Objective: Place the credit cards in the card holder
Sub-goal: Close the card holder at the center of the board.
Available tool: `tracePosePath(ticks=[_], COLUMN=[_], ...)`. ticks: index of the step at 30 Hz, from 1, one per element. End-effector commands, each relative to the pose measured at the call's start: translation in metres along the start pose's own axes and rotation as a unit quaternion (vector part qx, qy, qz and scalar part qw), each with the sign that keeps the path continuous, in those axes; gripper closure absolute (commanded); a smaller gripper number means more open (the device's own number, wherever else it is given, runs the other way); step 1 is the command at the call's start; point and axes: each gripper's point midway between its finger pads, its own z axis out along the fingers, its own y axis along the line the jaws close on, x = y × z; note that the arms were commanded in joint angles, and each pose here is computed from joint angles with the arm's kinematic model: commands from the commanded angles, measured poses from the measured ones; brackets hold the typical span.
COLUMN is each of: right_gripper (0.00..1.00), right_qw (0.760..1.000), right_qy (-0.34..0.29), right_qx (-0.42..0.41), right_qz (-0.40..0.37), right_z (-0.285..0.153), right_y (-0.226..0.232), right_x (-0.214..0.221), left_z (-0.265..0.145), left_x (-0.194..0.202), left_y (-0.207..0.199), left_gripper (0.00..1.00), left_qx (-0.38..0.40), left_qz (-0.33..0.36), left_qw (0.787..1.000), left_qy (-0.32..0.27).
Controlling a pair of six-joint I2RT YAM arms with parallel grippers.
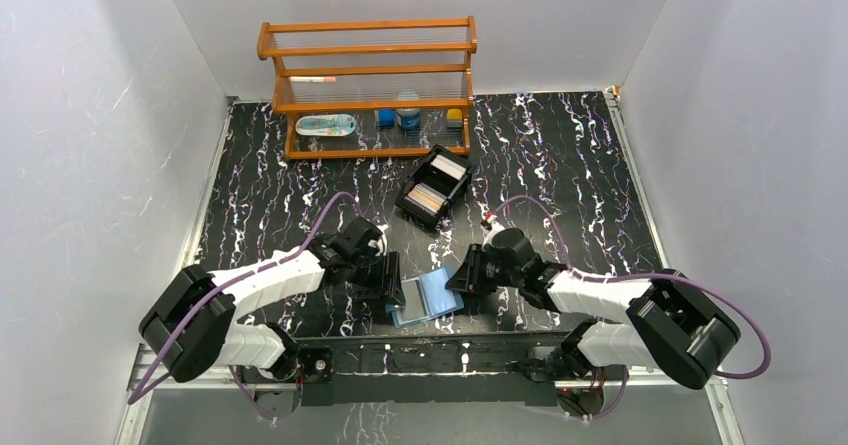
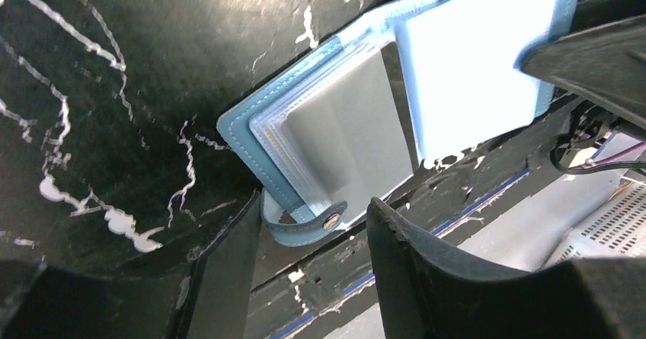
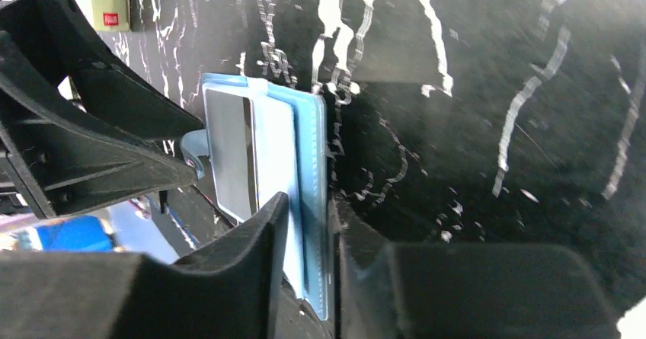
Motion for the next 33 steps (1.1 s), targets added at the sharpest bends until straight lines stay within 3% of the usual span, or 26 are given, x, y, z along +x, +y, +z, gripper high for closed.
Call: tracePosePath(ticks=[1,4,8,13,17,19,20,23,25,29,33], right_gripper=[0.76,0.88,0.9,0.85,0.85,0.72,0.69,0.59,0.56,0.51,0.53], right_qw=[0.998,0.998,0.998,0.996,0.997,0.998,0.998,0.994,0.991,0.989,0.992], right_qy=[-0.019,-0.037,-0.053,-0.068,-0.063,-0.054,-0.052,-0.04,-0.035,-0.009,0.021], right_qx=[-0.051,-0.031,0.011,0.047,0.027,0.009,-0.011,-0.084,-0.119,-0.143,-0.124], right_qz=[0.031,0.033,0.034,0.025,0.031,0.042,0.045,0.054,0.051,0.043,0.031], right_z=[-0.008,-0.017,-0.033,-0.049,-0.048,-0.046,-0.047,-0.046,-0.042,-0.027,-0.01], right_y=[0.007,0.001,-0.008,-0.013,0.004,0.013,0.023,0.054,0.07,0.086,0.079], right_x=[-0.007,-0.012,-0.016,-0.022,-0.029,-0.029,-0.03,-0.029,-0.026,-0.014,-0.001], left_z=[0.004,0.01,0.013,0.017,0.025,0.03,0.029,0.016,0.014,0.006,0.001], left_x=[-0.016,-0.026,-0.037,-0.037,-0.032,-0.025,-0.026,-0.036,-0.036,-0.038,-0.034], left_y=[-0.022,-0.028,-0.038,-0.038,-0.031,-0.029,-0.027,-0.028,-0.028,-0.032,-0.028], left_gripper=[0.5,0.5,0.5,0.5,0.46,0.45,0.46,0.68,0.75,0.83,0.81], left_qx=[0.04,0.038,0.037,0.022,-0.015,-0.042,-0.054,-0.062,-0.055,-0.029,0.0], left_qz=[0.012,0.02,0.027,0.022,0.043,0.056,0.057,0.054,0.051,0.022,-0.001], left_qw=[0.999,0.999,0.999,0.999,0.999,0.997,0.997,0.996,0.997,0.998,0.999], left_qy=[-0.017,-0.013,-0.016,-0.01,0.009,0.028,0.02,-0.018,-0.025,-0.051,-0.045])
